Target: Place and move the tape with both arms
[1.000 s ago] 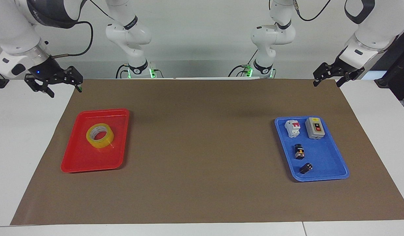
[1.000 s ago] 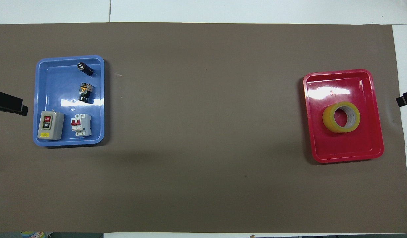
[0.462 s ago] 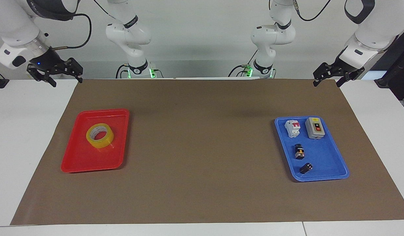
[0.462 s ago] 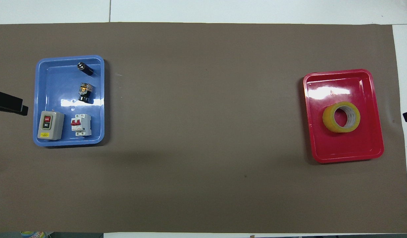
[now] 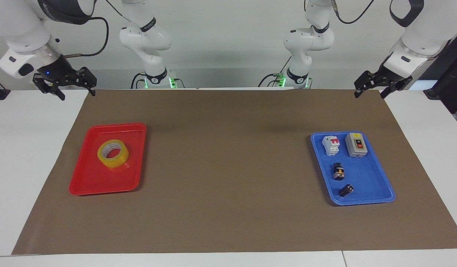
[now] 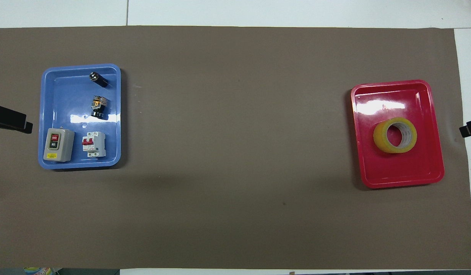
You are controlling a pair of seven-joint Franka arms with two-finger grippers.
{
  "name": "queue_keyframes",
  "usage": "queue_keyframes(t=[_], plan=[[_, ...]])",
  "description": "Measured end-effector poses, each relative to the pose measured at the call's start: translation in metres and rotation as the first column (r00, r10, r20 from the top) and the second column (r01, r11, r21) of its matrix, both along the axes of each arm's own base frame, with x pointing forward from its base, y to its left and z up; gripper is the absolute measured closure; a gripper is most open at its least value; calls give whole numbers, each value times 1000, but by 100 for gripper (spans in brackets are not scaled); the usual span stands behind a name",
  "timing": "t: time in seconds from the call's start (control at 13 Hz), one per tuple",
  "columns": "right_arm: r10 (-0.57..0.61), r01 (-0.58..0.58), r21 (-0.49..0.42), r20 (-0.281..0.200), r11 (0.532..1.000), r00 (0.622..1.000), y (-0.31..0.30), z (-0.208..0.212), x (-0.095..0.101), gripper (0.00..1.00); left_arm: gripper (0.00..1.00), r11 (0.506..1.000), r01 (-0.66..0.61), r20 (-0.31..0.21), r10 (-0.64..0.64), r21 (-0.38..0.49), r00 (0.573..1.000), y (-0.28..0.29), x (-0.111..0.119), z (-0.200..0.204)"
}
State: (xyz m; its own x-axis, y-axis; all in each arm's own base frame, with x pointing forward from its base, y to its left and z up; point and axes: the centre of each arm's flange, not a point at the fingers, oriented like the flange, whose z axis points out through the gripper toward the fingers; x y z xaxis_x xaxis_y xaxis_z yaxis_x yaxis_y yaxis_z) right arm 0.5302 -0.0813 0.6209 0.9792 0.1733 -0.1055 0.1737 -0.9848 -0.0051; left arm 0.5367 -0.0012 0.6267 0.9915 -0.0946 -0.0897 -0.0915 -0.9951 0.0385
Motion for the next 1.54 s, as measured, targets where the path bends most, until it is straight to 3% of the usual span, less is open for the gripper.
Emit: queue_keyframes(t=[1.54], plan=[[-52, 52, -10, -2, 999, 999, -17, -1, -3, 0, 0, 1000, 0, 0, 0, 0, 1000, 0, 0, 0]])
